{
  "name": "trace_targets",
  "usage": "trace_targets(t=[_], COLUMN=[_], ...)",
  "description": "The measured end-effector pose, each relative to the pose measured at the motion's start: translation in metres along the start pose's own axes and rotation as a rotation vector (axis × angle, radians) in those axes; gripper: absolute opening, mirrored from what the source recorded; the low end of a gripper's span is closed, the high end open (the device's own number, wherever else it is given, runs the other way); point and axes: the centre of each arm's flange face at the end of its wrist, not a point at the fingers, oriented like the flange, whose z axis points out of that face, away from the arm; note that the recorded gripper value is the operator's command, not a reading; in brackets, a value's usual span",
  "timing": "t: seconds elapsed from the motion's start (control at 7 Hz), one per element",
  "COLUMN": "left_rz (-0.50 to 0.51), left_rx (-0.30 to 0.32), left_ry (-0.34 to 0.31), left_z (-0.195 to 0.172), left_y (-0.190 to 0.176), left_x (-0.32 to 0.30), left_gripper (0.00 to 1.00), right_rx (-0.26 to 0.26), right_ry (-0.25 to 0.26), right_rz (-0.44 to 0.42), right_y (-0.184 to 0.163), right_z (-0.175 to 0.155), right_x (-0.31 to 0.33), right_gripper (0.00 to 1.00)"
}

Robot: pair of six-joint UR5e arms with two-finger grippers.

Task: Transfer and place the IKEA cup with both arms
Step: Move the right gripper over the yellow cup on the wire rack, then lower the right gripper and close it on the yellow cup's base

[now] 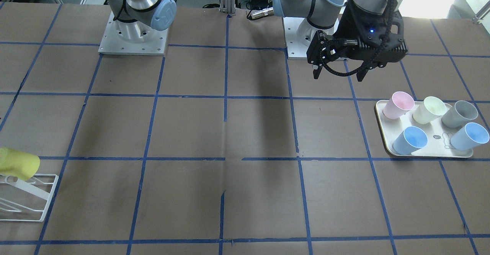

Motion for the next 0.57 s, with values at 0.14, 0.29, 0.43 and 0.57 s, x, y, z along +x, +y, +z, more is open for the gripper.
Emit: trace_targets(t=[0.14,0.29,0.43,0.57], left_rz=[0.0,0.0,0.0,0.0], left_rx=[0.0,0.0,0.0,-0.001], left_ry=[0.0,0.0,0.0,0.0], left_z=[0.0,0.0,0.0,0.001], left_y=[0.0,0.0,0.0,0.0], left_x=[0.0,0.0,0.0,0.0], left_gripper=[1.0,1.0,1.0,1.0], right_rx=[0.0,-0.001,-0.002,-0.002], right_ry=[0.021,0.037,0.043,0.043], right_rz=[-0.011,-0.023,-0.031,-0.036], right_y=[0.0,0.0,0.001,0.002], right_z=[0.013,0.024,0.035,0.044], right_x=[0.0,-0.001,-0.001,0.001], right_gripper=[1.0,1.0,1.0,1.0])
